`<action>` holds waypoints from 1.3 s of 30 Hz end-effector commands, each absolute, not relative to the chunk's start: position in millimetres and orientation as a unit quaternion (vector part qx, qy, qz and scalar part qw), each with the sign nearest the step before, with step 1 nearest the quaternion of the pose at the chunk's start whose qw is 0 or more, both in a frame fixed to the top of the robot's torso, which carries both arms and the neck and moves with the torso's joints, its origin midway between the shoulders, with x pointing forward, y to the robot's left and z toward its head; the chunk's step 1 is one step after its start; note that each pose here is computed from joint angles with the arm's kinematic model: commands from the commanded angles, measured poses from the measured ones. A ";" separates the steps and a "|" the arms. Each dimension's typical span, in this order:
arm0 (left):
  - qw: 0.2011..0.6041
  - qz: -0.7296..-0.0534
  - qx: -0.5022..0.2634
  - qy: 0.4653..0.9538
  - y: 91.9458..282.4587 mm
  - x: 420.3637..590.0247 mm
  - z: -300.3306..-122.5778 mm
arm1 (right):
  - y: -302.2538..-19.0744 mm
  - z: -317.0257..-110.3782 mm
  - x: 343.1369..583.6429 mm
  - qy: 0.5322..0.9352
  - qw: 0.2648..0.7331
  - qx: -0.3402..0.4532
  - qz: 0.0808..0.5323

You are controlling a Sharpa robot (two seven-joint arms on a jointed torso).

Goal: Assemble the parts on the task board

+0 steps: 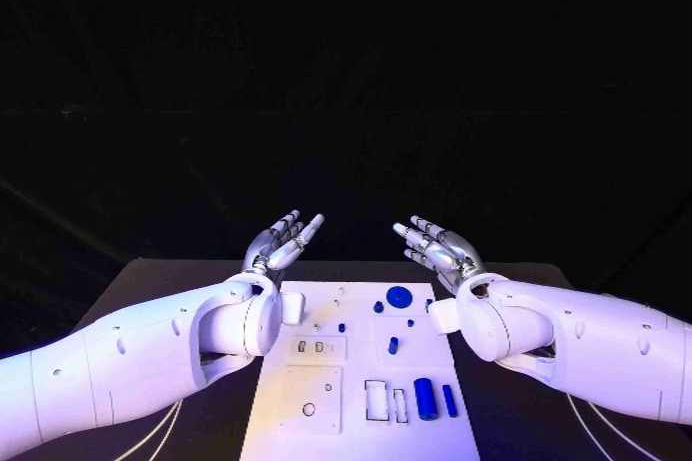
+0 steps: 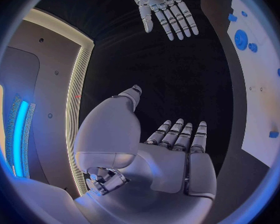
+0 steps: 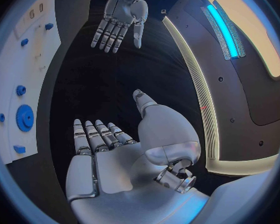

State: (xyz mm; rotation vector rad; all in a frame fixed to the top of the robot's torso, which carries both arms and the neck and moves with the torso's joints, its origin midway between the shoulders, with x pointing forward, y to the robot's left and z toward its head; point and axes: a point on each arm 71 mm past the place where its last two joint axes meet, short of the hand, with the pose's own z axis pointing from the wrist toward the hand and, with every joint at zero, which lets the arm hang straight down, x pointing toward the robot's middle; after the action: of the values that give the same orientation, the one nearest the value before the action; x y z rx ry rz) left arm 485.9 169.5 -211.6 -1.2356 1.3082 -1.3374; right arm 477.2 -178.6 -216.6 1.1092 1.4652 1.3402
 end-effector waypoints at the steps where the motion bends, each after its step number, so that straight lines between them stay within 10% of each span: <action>1: 0.407 -0.551 -0.493 0.536 164.5 485.6 -211.9 | -165.7 -218.4 474.8 0.646 0.353 0.390 0.553; 8: 0.407 -0.551 -0.493 0.536 164.5 485.6 -211.9 | -163.0 -217.9 475.4 0.666 0.336 0.372 0.553; 9: 0.410 -0.560 -0.488 0.530 183.7 482.5 -207.3 | -175.5 -204.1 480.7 0.657 0.418 0.300 0.552; 25: 0.423 -0.571 -0.483 0.512 198.7 476.3 -197.2 | -187.6 -187.4 488.8 0.652 0.482 0.239 0.534; 39: 0.386 -0.605 -0.461 0.522 209.4 457.7 -173.8 | -195.3 -162.4 503.5 0.691 0.581 0.080 0.422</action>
State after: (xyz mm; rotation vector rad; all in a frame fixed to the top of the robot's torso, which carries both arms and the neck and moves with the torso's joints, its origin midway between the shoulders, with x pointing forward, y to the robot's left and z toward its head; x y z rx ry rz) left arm 460.1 216.2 -177.9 -1.2006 1.2981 -1.4611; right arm 503.7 -196.6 -161.1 0.3478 1.5838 1.1229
